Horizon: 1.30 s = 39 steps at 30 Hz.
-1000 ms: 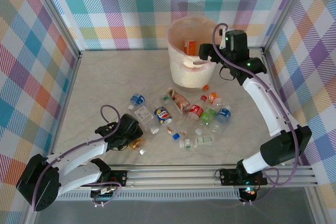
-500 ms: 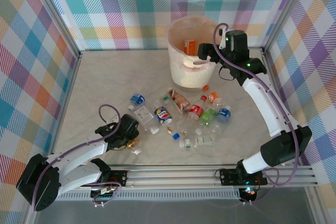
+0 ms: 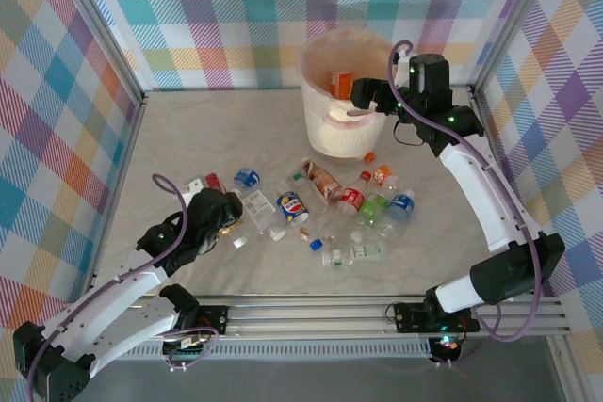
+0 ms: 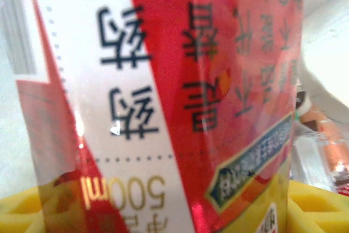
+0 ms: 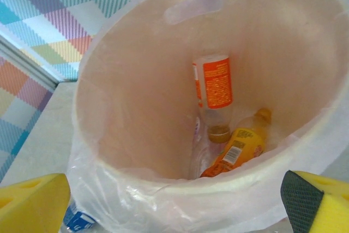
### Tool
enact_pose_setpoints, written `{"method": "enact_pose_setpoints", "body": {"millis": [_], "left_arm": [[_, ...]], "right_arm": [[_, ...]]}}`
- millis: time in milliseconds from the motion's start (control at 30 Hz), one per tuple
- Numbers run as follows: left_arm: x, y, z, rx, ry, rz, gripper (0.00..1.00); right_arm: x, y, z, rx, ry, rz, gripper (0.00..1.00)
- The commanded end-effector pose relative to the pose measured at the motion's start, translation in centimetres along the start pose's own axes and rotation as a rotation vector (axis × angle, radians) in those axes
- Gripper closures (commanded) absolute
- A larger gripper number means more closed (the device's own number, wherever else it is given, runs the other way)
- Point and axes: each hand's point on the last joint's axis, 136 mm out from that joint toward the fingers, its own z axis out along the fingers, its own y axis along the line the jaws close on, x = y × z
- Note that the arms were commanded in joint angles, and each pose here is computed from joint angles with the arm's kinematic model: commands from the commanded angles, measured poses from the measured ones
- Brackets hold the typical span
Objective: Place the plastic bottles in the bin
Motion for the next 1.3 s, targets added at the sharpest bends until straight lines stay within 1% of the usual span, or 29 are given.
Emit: {"method": "enact_pose_setpoints", "body": {"millis": [0,167,267,467,667,867,1267], "left_arm": [[-3.7,-5.1,-1.0,0.157,-0.119,0.117,0.61],[-6.8,-11.3,-2.0,0.351,-0.222,0.242,0.62],[-7.5,-14.6,-2.8,0.476,-0.264,0.321,0.62],[-8.0,-18.8,-3.6,0.654,-0.311,0.432,0.62],[-7.8,-21.6,-4.4,0.786,-0.317,0.519,0.62],[-8.1,-23.3,-5.5,0.872,-0.322,0.553,0.62],[-7.9,-25.1,-6.2,0.957,-0.304,0.572,0.62]], "right_arm": [[-0.8,2.4,-1.0,-0.125,-0.004,0.007,0.0],[0.2,4.1,-0.7,-0.235,0.041,0.039,0.0],[0.9,5.2,-0.6,-0.31,0.067,0.056,0.0],[2.0,8.4,-0.8,-0.502,0.121,0.051,0.0],[3.0,12.1,-1.7,-0.672,0.16,-0.014,0.0],[4.4,14.8,-1.9,-0.74,0.184,-0.102,0.0],[6.7,18.7,-3.3,-0.955,0.217,-0.196,0.0]]}}
